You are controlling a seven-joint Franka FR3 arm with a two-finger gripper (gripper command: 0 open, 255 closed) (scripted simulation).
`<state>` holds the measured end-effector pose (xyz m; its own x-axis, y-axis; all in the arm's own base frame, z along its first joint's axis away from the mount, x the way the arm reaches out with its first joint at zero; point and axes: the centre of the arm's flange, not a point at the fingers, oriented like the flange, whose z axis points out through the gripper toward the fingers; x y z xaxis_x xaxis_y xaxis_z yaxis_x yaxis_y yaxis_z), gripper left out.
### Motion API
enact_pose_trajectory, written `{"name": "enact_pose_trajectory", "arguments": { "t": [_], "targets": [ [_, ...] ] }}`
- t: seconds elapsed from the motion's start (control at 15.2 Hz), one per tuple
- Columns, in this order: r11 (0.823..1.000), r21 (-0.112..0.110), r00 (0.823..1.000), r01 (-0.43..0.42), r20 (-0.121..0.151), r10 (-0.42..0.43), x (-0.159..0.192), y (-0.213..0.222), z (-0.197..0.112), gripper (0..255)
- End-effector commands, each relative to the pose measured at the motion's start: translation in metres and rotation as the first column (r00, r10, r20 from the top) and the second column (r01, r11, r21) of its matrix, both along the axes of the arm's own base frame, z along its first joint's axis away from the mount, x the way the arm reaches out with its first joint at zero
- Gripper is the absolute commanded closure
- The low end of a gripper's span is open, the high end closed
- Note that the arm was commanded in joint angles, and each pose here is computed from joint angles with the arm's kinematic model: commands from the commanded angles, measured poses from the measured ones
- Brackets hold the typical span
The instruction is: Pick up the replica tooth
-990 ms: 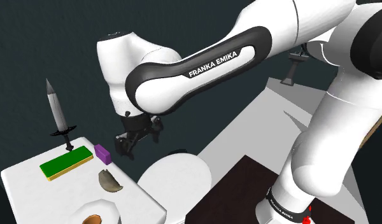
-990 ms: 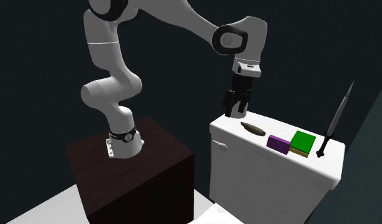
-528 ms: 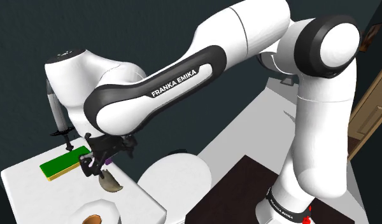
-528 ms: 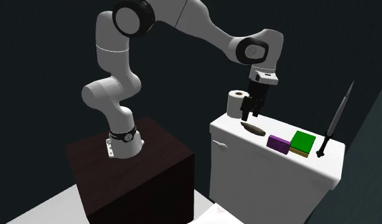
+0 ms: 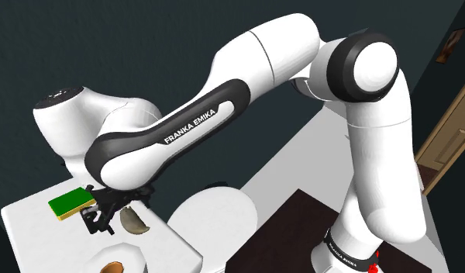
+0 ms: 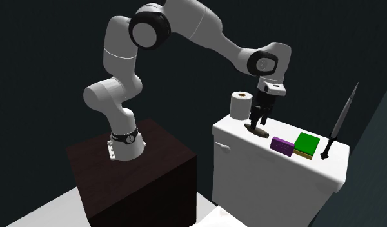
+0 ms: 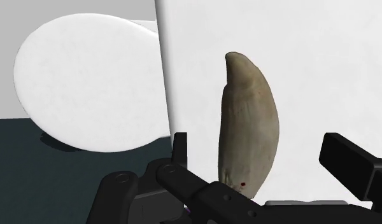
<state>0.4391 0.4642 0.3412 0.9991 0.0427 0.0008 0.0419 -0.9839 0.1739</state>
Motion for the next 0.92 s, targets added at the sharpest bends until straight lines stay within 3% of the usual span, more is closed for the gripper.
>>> {"name": "enact_pose_trajectory", "arguments": {
  "t": [0.0,0.13,0.2,0.86],
  "targets": [
    [1.000,0.000,1.000,0.000,0.000,0.000,-0.0005,-0.0004,-0.0110,0],
    [1.000,0.000,1.000,0.000,0.000,0.000,-0.0006,-0.0004,-0.0140,0],
    [1.000,0.000,1.000,0.000,0.000,0.000,0.0000,-0.0001,-0.0138,255],
    [1.000,0.000,1.000,0.000,0.000,0.000,-0.0006,-0.0004,-0.0088,255]
  ]
}}
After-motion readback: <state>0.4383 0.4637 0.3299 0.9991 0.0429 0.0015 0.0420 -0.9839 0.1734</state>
